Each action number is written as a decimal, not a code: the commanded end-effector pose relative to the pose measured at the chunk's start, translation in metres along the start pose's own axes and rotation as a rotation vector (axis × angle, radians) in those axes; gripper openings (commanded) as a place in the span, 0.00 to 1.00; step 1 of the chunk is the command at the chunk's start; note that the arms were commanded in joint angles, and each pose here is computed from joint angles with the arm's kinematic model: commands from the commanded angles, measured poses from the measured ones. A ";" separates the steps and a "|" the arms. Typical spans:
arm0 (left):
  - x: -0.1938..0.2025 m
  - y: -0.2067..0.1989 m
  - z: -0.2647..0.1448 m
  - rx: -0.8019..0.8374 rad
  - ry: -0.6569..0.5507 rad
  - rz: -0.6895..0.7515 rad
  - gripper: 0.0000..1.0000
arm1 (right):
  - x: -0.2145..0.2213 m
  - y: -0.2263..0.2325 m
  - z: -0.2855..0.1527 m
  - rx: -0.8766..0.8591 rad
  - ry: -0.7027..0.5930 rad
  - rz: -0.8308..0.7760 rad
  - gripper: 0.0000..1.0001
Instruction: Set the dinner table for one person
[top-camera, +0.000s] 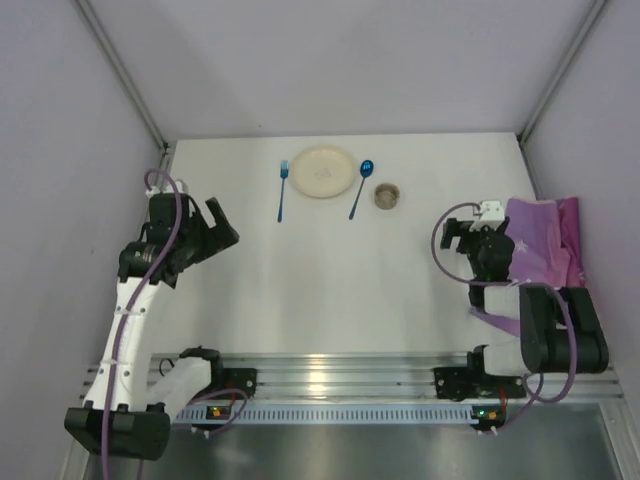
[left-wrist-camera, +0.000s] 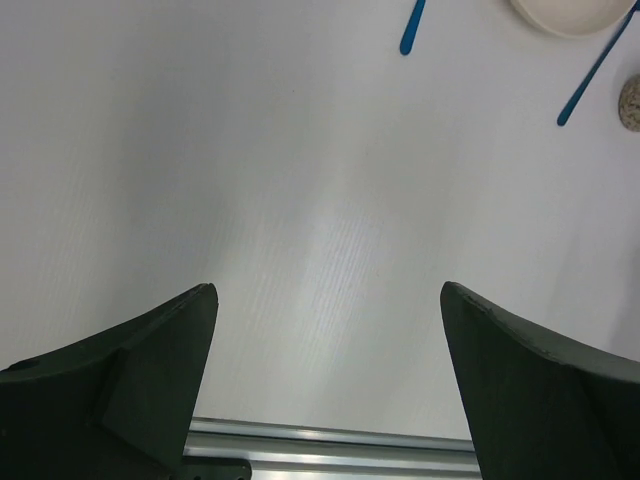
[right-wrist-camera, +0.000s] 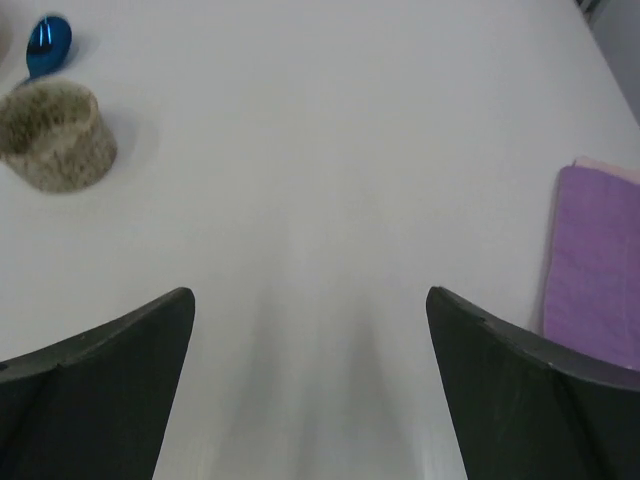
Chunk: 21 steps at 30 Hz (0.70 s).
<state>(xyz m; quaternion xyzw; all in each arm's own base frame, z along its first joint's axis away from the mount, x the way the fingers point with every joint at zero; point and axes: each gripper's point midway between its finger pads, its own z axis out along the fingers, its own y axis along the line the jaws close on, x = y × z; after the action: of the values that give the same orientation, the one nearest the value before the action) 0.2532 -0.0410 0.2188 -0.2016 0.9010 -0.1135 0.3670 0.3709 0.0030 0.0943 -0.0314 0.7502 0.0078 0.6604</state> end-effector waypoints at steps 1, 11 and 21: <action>-0.013 0.008 -0.009 -0.062 -0.035 0.005 0.99 | -0.090 -0.021 0.013 0.137 -0.110 0.087 1.00; 0.012 -0.011 0.010 0.091 0.020 -0.014 0.98 | -0.076 -0.039 -0.031 0.434 0.448 0.434 1.00; 0.045 -0.017 -0.002 0.200 0.098 0.034 0.96 | 0.030 -0.104 -0.116 0.772 0.856 0.529 1.00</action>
<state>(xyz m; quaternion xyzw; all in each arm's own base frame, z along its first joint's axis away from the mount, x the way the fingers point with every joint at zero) 0.2334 -0.0673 0.1935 -0.1645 0.9116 -0.1792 0.3315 0.2877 -0.0873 0.0884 0.3564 0.8837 -0.0845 0.2914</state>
